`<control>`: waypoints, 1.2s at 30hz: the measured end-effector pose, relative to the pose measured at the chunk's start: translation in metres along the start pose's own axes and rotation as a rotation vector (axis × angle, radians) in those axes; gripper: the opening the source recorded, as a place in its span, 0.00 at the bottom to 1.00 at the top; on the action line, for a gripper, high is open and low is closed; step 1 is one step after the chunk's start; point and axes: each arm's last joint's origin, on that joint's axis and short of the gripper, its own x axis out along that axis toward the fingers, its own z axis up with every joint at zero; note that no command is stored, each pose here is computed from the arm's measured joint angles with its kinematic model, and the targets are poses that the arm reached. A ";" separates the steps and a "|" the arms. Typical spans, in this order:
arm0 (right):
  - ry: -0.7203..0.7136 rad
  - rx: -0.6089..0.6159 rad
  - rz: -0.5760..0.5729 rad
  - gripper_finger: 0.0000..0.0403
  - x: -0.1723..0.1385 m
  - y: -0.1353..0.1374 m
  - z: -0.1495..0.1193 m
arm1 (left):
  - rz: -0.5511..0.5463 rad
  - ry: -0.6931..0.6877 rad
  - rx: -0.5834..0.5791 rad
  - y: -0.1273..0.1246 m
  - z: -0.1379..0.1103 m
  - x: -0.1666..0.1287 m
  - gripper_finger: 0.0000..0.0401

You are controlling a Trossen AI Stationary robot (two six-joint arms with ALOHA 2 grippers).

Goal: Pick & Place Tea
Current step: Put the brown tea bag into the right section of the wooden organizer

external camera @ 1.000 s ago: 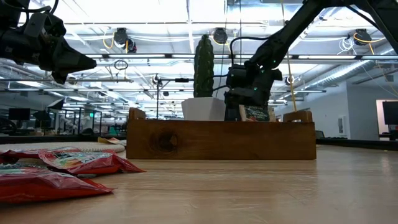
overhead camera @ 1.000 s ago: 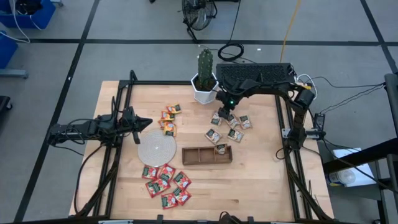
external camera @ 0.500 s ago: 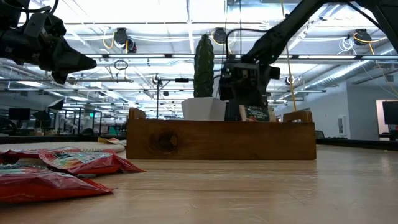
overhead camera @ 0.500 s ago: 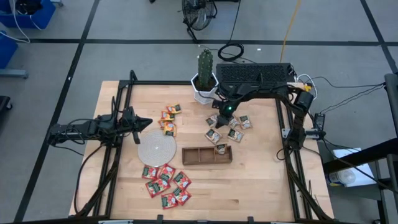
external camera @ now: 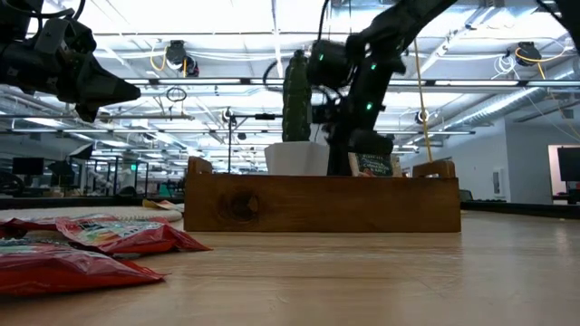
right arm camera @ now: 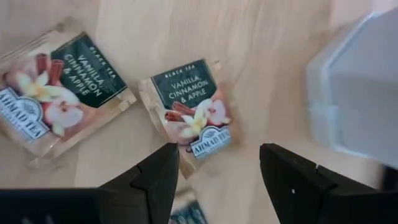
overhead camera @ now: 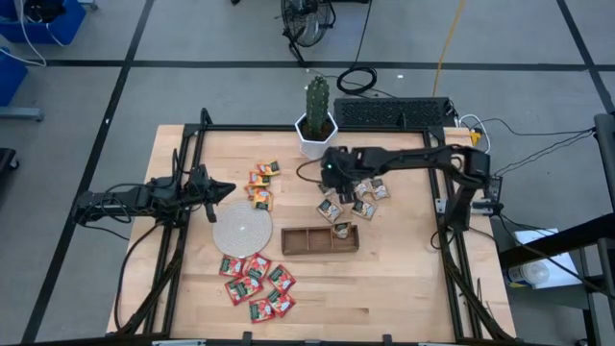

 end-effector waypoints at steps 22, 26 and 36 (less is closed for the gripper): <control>0.057 0.062 0.159 0.50 0.047 -0.012 -0.012 | 0.000 0.000 0.000 0.000 0.000 0.000 0.05; 0.053 0.071 0.156 0.40 0.039 -0.011 -0.011 | 0.000 0.000 0.000 0.000 0.000 0.000 0.05; 0.026 0.087 0.143 0.02 0.026 -0.013 -0.009 | 0.000 0.000 0.000 0.000 0.000 0.000 0.05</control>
